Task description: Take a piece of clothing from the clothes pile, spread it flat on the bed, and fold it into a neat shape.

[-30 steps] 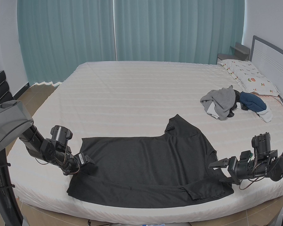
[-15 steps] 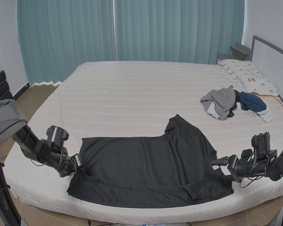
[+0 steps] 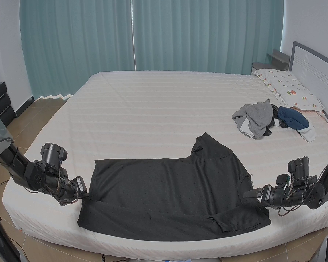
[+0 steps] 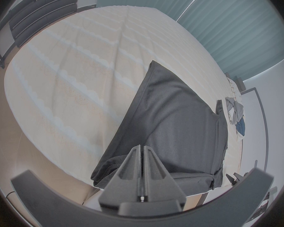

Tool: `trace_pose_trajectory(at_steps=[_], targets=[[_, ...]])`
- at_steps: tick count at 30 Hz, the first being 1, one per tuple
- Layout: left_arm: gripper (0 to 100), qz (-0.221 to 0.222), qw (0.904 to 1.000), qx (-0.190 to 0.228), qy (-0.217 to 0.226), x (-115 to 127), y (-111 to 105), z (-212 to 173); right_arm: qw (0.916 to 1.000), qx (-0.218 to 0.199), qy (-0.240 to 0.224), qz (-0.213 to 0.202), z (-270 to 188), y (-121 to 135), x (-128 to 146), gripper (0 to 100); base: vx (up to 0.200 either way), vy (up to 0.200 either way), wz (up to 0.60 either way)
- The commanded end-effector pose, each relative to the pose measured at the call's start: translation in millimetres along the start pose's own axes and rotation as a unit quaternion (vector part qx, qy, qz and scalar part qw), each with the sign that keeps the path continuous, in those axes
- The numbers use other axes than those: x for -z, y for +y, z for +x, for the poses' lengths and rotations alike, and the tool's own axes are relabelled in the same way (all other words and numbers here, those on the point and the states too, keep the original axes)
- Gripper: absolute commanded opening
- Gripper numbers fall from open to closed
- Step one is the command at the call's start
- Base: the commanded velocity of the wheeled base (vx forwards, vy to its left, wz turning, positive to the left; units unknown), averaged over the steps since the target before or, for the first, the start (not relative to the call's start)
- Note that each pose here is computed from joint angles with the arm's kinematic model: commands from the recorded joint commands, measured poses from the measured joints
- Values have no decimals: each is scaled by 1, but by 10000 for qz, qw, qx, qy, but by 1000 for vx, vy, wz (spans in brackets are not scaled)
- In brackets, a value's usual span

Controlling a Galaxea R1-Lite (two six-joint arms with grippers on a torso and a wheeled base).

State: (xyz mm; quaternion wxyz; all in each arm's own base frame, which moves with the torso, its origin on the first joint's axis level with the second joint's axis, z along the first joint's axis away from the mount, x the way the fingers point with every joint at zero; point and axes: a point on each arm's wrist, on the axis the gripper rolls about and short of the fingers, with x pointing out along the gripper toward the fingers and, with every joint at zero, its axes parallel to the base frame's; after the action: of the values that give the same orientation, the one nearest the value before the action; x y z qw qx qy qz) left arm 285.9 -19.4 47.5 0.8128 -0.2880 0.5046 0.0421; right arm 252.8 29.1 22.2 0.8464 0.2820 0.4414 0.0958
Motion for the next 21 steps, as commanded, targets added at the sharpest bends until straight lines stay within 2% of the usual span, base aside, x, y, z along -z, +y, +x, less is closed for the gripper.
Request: trace_pose_trajectory(at_steps=[1, 5, 10, 21], targets=[[0, 12, 10000, 37, -33, 3, 0, -6, 9998, 127, 176, -5, 12, -9, 2, 100, 0, 0, 0], [0, 15, 10000, 50, -4, 4, 0, -6, 9994, 144, 230, -199, 18, -15, 1, 100, 0, 0, 0], [0, 27, 10000, 70, 21, 4, -1, -5, 9981, -67, 370, -486, 23, -18, 1, 100, 0, 0, 0], [0, 12, 10000, 74, 22, 4, 0, -5, 9975, -156, 253, -638, 32, -23, 3, 100, 0, 0, 0]])
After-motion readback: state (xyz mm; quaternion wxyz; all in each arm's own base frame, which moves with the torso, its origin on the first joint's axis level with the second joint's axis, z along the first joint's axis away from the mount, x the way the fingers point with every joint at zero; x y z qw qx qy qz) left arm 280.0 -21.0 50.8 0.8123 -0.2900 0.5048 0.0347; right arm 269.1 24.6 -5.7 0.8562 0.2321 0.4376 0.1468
